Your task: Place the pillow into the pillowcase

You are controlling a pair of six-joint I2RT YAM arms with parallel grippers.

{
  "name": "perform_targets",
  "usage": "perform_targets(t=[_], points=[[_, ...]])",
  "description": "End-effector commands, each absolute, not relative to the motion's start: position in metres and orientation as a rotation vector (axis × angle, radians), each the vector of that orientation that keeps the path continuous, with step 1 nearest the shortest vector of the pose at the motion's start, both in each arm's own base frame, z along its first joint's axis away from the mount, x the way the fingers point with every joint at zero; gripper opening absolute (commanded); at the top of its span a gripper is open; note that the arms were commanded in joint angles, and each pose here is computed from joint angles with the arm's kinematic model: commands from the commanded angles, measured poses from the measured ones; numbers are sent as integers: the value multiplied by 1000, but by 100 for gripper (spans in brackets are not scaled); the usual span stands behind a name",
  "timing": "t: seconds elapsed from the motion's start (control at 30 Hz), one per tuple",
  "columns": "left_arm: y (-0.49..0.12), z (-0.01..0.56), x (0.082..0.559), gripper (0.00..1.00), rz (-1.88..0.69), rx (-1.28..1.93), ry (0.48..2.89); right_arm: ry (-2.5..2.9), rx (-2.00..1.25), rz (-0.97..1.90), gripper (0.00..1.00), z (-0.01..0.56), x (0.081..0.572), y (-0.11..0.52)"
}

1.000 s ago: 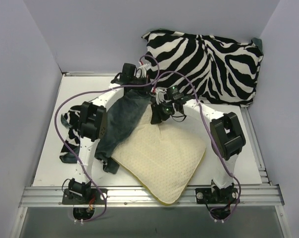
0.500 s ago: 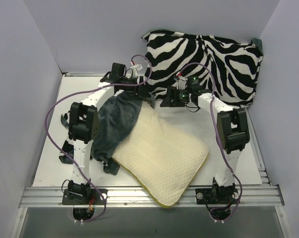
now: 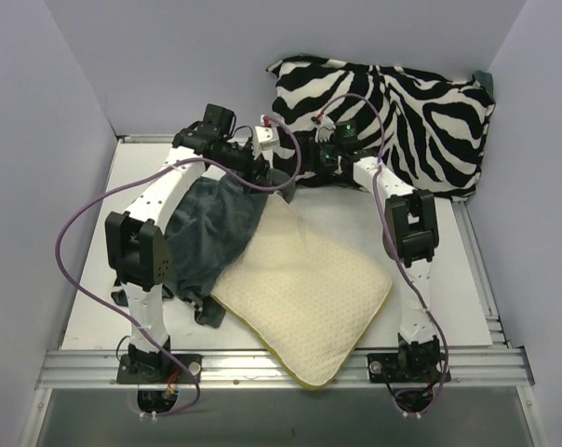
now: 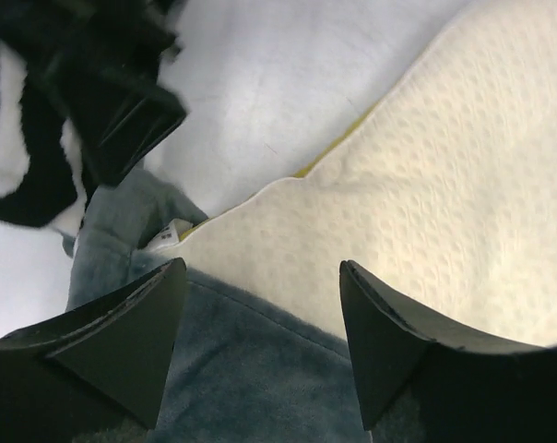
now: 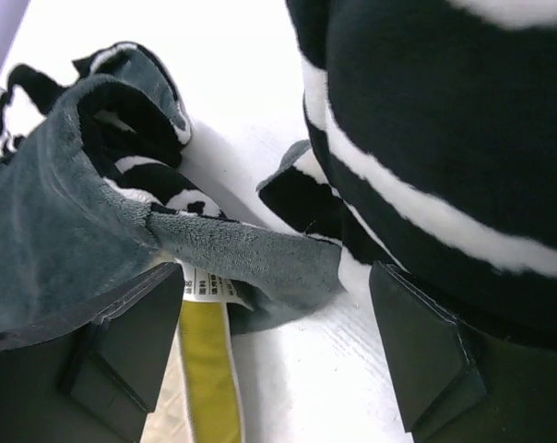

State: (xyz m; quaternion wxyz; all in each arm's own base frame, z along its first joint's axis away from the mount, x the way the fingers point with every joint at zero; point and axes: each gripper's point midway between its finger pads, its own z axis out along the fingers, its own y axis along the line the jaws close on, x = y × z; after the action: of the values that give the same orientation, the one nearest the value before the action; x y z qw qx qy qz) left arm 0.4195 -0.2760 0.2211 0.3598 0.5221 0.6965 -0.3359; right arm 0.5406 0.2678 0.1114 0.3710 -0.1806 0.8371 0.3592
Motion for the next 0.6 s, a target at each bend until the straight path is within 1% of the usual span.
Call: perform_targets(t=[0.0,0.03,0.1,0.2,0.23,0.3,0.33,0.37,0.43,0.47,0.53,0.57], points=[[-274,206,384,76,-751,1697,1580,2041,-632,914,84,119,539,295],[-280,204,378,77,-741,1762,1513,2039,-658,916,84,116,537,297],[-285,203,371,77,-744,1812,1456,2038,-719,933,86,106,528,305],[-293,201,358,78,-767,1869,1420,2058,-775,901,87,87,526,311],[-293,198,353,78,-765,1898,1407,2030,-778,894,87,96,533,314],[-296,197,347,78,-775,1910,1402,2055,-772,911,86,87,537,319],[-296,197,346,78,-779,1910,1410,2018,-781,911,83,106,547,325],[-295,196,346,78,-775,1914,1416,2090,-781,925,74,86,542,324],[-293,194,346,78,-757,1939,1400,2084,-785,936,60,92,545,325],[-291,192,347,78,-737,1954,1395,2111,-788,946,44,87,541,324],[-294,186,346,78,-708,2013,1343,2140,-792,975,25,82,533,320],[-298,184,346,78,-697,2035,1315,2155,-778,992,9,87,529,316]])
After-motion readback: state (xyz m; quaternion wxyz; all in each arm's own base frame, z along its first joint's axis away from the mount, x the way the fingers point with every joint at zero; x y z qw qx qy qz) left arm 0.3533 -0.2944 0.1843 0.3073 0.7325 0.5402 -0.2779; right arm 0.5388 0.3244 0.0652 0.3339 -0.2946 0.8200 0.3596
